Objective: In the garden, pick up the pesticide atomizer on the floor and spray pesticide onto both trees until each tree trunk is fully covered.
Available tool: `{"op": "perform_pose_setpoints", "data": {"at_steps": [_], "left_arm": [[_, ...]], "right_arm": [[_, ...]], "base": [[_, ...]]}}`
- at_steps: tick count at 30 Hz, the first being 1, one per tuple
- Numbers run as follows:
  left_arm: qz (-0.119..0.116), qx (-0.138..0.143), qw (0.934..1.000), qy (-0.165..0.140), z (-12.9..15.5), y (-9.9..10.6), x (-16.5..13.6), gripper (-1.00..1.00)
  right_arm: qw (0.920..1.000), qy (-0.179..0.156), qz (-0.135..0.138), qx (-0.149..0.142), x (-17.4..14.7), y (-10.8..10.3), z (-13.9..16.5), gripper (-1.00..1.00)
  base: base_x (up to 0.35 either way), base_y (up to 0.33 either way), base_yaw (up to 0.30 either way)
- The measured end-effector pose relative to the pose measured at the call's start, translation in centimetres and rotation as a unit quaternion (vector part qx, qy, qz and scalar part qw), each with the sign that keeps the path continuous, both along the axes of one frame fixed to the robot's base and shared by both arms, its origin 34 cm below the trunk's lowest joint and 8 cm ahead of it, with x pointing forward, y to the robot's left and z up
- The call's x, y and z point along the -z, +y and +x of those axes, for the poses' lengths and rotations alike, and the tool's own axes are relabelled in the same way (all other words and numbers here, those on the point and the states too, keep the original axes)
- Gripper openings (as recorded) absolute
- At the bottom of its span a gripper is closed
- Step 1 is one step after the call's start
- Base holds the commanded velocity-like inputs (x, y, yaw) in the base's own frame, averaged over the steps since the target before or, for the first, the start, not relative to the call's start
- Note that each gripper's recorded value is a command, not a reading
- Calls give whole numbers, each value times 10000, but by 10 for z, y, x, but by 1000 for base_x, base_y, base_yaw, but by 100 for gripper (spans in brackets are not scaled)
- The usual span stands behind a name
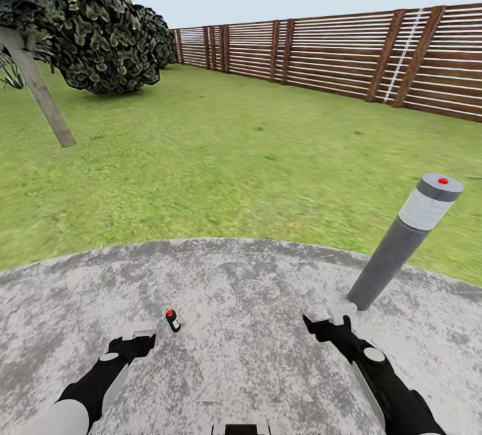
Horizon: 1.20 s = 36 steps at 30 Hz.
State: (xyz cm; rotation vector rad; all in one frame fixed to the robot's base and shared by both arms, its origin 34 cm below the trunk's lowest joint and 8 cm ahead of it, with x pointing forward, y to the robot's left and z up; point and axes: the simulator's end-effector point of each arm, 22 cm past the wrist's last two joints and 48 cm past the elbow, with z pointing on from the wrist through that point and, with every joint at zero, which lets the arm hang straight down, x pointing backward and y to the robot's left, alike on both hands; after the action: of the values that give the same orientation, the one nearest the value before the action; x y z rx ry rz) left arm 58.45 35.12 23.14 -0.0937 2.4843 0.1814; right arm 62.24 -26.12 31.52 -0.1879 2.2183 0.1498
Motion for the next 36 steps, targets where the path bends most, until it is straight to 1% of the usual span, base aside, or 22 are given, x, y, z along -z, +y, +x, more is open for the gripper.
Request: {"op": "perform_pose_setpoints", "data": {"at_steps": [5, 20, 26, 32, 36], "left_arm": [[0, 0, 9999, 102, -6, 0, 11, 100], [0, -1, 9992, 408, -24, 0, 42, 100], [-5, 4, 9992, 401, -24, 0, 42, 100], [-2, -7, 9992, 395, -24, 0, 42, 100], [-5, -9, 9992, 393, -23, 0, 42, 100]], "right_arm": [[9999, 114, -1, -45, 12, -2, -5, 100], [9991, 419, 18, -32, 46, -1, -18, 100], [9991, 421, 11, -28, 46, -1, -18, 100], [9991, 415, 20, -26, 46, -1, -18, 100], [9991, 419, 25, -30, 46, 0, -19, 100]], "base": [[0, 0, 0], [0, 0, 0], [5, 0, 0], [236, 0, -3], [271, 0, -156]]}}
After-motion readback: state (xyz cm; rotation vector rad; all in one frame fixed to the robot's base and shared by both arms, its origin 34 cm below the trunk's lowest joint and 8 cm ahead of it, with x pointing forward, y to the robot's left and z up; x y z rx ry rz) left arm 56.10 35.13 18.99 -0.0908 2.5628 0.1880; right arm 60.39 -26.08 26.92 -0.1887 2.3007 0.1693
